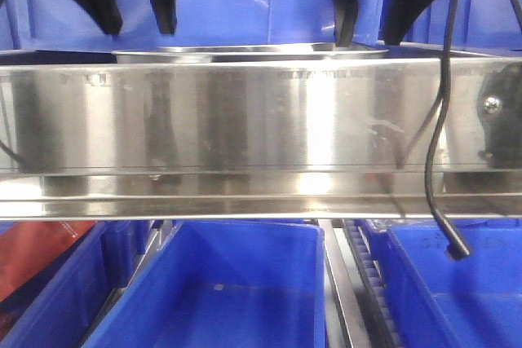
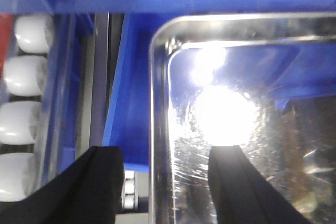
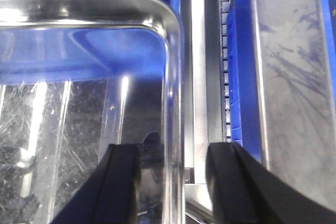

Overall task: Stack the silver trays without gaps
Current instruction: 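Lower both grippers onto the top silver tray's side rims and close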

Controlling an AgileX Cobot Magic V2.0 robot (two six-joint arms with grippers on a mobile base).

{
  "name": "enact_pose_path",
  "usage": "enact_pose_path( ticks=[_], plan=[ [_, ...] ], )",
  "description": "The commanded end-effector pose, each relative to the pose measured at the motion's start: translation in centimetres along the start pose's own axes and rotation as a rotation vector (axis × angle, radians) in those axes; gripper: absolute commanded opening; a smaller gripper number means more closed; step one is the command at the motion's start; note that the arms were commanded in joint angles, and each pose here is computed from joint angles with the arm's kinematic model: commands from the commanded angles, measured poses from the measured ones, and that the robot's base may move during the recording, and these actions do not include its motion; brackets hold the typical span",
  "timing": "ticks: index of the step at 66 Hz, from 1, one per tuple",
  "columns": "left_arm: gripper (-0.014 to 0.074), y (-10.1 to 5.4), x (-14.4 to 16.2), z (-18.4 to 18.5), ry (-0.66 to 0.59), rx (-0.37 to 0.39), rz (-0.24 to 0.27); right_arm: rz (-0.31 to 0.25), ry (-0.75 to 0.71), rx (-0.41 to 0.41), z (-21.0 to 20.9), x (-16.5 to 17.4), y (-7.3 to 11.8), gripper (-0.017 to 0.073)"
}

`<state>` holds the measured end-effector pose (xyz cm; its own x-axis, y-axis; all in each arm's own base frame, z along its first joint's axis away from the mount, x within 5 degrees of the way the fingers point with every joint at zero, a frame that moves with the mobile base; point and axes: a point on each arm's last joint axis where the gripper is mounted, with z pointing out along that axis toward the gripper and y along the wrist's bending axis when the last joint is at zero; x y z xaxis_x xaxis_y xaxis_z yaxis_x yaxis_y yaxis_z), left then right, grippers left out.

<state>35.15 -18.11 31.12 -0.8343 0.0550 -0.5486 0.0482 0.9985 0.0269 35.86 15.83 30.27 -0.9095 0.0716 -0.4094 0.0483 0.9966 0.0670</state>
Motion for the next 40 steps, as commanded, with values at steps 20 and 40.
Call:
enact_pose_path(
  ticks=[20,40],
  plan=[
    [0.0295,1.2,-0.1,2.7,0.071,0.000,-0.084,0.002,-0.014,-0.001,0.2,-0.3,0.1,0.0214],
    [0.0295,1.6,-0.1,3.2,0.090,0.020,-0.014,0.003,0.003,0.000,1.1,-0.2,0.3,0.0214]
  ],
)
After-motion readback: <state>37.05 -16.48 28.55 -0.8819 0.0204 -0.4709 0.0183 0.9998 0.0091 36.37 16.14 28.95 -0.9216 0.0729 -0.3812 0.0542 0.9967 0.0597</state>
